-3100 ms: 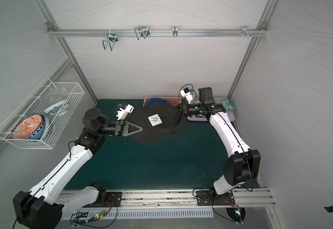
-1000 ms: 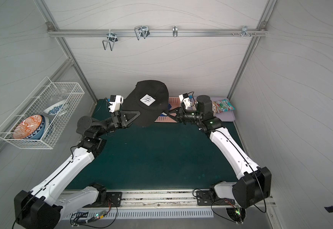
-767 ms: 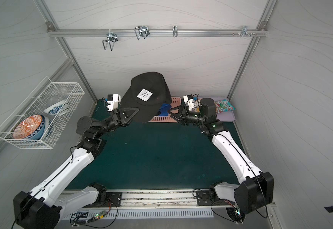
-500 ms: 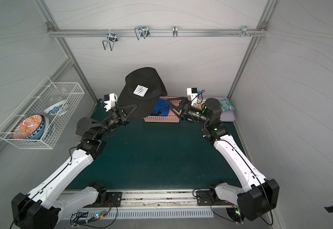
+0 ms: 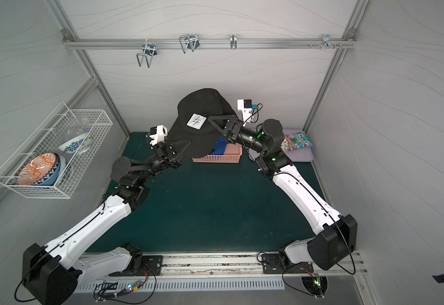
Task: Turn the baseball cap inside out
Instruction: Turn over the baseball cap.
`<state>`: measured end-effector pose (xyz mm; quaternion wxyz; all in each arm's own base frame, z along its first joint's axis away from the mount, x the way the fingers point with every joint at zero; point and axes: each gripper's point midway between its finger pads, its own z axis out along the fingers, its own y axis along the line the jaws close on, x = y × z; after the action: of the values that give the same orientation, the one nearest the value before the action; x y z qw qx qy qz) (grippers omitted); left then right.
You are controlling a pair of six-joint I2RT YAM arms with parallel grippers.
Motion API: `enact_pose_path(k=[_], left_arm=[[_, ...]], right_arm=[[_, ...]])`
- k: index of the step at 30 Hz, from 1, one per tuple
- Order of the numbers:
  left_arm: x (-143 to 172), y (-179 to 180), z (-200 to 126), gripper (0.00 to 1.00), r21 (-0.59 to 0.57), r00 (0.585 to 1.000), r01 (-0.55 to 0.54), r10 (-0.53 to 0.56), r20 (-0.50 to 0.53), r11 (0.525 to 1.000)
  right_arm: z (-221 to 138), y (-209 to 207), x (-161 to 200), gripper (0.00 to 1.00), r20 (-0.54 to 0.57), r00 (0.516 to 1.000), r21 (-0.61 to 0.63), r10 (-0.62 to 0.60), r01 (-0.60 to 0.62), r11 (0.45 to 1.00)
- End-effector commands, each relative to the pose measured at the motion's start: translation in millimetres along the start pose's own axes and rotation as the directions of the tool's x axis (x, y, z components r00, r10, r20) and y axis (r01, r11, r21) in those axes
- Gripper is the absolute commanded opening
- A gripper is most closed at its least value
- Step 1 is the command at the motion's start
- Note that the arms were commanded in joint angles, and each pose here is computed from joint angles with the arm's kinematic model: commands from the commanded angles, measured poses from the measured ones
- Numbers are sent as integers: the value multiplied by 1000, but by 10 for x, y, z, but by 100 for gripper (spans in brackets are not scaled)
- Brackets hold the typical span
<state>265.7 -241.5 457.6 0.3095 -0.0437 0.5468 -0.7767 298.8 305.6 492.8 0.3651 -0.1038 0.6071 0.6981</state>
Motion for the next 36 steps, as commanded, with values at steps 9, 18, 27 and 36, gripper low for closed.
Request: enact_pose_path(k=[9,18,27,36], left_arm=[[105,34,65,0,27,994,94,-92,-58,995],[128,153,127,0,-53,988,121,-125,-93,991],[203,564,55,0,-189,969,209,-229,-92,959],[364,1146,-233,0,-352,940,298,-338,-55,887]], right_arm=[[182,746,-323,91,35,989,-275,-141,145,951],[164,704,230,70,-305,952,-302,-38,-59,951],[19,1088,370,48,-362,922,-428,-139,-32,903],[-67,1221,298,51,-270,949,-492,-163,10,870]])
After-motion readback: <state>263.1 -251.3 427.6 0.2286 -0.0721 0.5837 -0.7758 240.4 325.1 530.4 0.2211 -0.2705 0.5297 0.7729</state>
